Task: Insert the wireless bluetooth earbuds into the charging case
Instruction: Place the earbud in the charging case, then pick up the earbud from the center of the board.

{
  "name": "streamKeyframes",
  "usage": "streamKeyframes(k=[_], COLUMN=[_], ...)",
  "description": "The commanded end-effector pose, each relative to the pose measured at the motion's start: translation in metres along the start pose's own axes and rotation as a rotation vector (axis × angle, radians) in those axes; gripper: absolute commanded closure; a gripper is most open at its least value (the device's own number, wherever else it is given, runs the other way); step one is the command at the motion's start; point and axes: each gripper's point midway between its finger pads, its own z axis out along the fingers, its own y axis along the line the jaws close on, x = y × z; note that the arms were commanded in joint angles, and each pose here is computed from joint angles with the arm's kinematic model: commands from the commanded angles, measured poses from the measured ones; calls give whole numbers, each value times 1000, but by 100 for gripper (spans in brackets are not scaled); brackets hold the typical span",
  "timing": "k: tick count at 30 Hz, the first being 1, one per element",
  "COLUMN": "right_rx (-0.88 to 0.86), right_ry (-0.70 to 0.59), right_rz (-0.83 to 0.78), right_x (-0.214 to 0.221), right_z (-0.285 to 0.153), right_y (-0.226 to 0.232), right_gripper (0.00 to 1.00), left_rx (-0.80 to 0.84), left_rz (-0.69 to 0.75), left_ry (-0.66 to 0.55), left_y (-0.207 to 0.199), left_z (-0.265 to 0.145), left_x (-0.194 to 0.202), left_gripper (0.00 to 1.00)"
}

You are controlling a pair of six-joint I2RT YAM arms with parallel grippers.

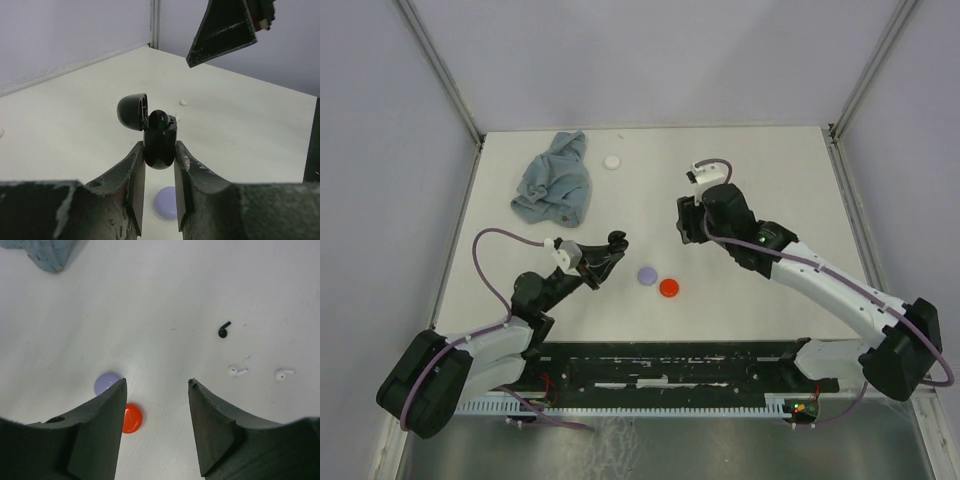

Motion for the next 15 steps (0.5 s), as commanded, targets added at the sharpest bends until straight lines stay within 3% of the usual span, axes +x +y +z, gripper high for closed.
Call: streamKeyframes(k=[1, 15], right_rx=[103, 225], right_ry=[53, 189], right_rz=[-39, 65], right_x=[3, 46], right_z=[26, 134], right_y=[-38, -111], right_gripper=[40, 45], left_rx=[-19, -9], left_rz=[64, 63], left_ry=[-62, -51], left_y=[6, 5], left_z=[8, 10], left_x=[-23, -20], left_gripper=[97, 97])
